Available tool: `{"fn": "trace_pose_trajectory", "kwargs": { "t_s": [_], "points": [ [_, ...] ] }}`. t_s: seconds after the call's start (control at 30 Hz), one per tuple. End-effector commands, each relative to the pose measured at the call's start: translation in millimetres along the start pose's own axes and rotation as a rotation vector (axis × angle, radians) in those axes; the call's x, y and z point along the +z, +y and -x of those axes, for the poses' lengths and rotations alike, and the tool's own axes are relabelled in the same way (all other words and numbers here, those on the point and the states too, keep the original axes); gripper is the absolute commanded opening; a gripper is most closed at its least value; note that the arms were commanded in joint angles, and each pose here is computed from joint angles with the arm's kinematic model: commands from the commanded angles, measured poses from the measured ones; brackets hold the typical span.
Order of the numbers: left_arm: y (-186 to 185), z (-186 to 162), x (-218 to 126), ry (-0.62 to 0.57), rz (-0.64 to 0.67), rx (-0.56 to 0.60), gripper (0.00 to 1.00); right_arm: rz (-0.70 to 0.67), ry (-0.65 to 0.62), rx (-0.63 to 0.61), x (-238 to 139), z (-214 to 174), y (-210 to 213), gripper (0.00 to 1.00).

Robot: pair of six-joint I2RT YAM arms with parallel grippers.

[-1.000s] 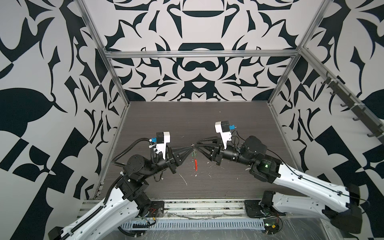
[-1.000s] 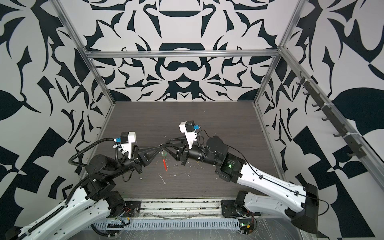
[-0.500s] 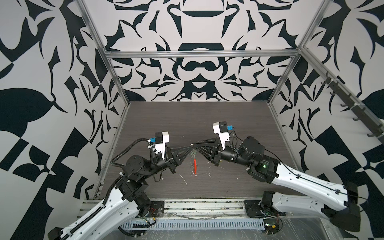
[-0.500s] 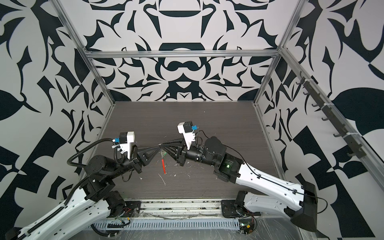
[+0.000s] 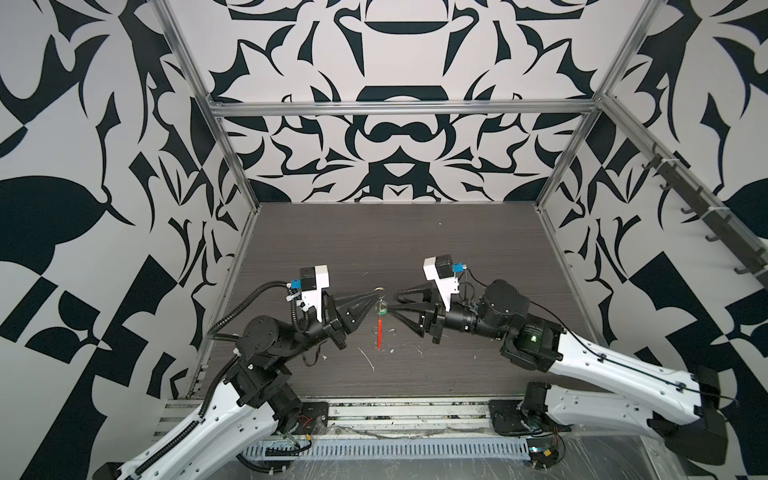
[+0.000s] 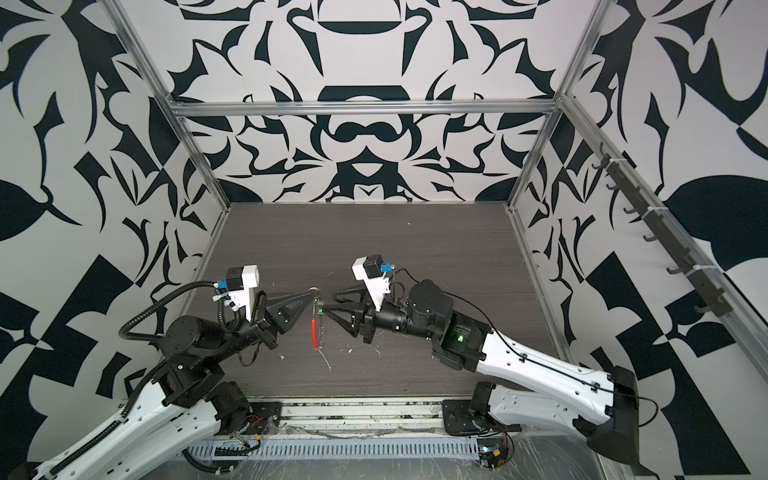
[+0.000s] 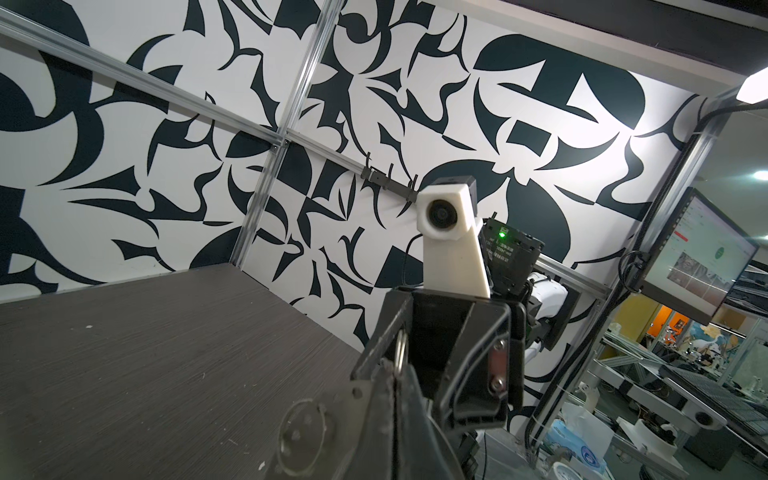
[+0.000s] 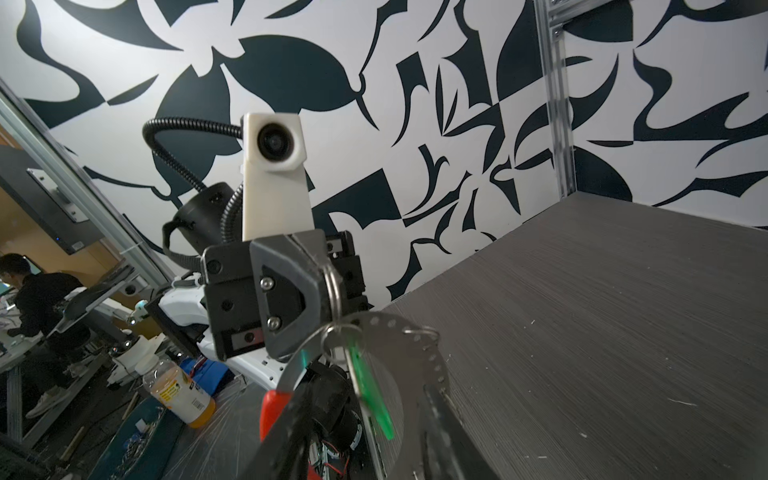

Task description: Remove the keys from the keyring

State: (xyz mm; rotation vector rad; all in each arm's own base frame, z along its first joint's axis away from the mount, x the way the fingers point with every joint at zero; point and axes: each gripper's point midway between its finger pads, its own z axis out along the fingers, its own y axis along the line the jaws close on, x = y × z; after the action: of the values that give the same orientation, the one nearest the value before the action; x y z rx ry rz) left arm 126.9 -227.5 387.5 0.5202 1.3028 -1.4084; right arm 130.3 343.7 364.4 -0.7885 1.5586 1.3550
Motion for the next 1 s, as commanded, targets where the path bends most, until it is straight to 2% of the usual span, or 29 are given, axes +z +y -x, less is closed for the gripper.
{"fn": "trace_pose_trajectory", "kwargs": {
  "t_s": [0.0,0.17,0.43,0.77,0.97],
  "points": [
    [-3.5,5.9,-2.3,-0.025,-0.007,0.021,0.0,0.001,-0.006,-0.062,-1.6,0.7,4.7,0.45],
    [-3.9,4.5,-0.9,-0.02,-0.015,0.015,0.0,0.016,0.007,-0.083,5.6,-1.8,10.5,0.45],
    [-6.6,4.1,0.0,-0.017,-0.032,0.005,0.0,-0.051,-0.011,-0.118,8.9,3.5,1.4,0.46],
    [-5.5,1.2,2.0,-0.007,-0.035,0.0,0.0,0.019,-0.018,-0.146,16.2,10.6,15.9,0.46],
    [-4.3,0.9,1.4,-0.007,-0.029,0.0,0.0,0.01,-0.02,-0.15,18.0,11.1,14.4,0.38]
  ]
}}
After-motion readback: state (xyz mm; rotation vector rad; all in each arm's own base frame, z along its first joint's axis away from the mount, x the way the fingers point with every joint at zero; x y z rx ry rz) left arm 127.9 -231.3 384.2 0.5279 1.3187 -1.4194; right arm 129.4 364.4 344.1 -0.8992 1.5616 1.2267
